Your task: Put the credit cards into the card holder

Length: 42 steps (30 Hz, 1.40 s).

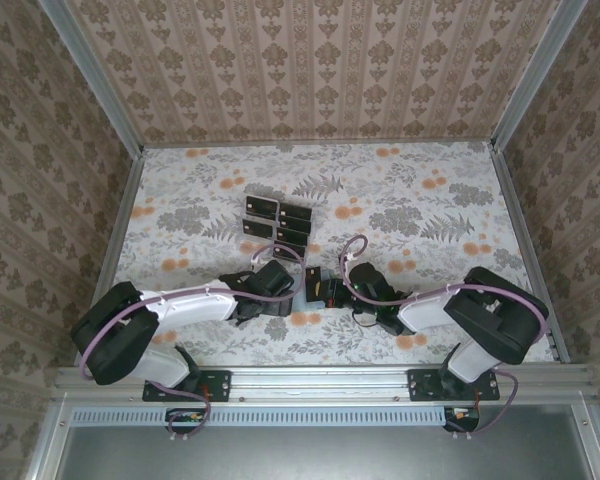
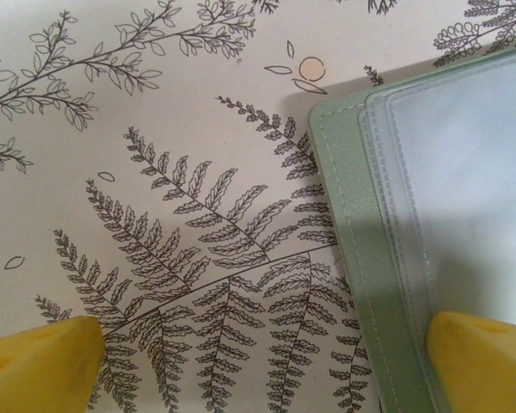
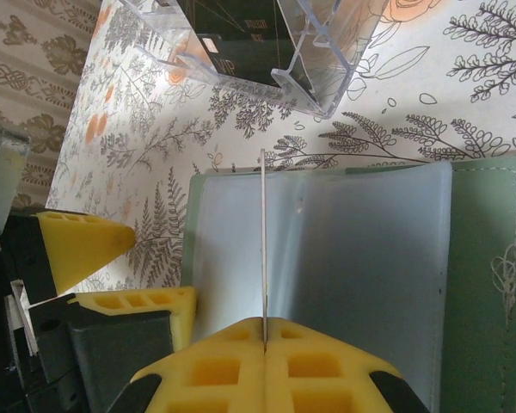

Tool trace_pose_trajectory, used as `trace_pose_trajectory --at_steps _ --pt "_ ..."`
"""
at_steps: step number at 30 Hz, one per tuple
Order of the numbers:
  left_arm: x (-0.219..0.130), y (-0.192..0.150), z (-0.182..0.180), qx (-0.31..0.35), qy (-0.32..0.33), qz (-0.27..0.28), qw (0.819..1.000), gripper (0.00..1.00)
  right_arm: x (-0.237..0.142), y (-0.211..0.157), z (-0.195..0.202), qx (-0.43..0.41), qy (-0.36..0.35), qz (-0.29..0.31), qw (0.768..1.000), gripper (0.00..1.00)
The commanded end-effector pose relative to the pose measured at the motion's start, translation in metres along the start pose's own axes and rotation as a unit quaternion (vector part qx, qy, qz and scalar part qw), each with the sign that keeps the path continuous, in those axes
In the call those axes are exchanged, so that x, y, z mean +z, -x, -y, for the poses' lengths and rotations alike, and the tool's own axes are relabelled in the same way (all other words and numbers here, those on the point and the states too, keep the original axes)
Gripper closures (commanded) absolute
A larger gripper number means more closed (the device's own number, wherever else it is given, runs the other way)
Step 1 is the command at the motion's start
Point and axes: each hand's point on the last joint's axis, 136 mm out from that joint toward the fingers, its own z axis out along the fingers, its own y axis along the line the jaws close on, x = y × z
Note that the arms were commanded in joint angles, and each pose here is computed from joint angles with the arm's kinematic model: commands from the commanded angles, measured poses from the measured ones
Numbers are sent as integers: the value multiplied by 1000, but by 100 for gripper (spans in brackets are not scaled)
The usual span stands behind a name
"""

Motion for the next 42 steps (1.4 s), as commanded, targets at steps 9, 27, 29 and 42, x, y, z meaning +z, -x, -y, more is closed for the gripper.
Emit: trace_pose_trajectory --at_steps 9,27,29,42 --pt "3 -25 -23 11 44 -35 998 0 7 -2 -5 26 28 2 999 100" --pt "3 -25 -22 11 41 -35 998 0 4 -16 5 46 20 -8 999 100" --pt "3 -24 -22 11 40 -34 999 0 4 -18 7 47 17 -10 999 100" --pt "4 -25 -22 11 41 -35 999 0 7 -28 12 60 19 -26 998 100"
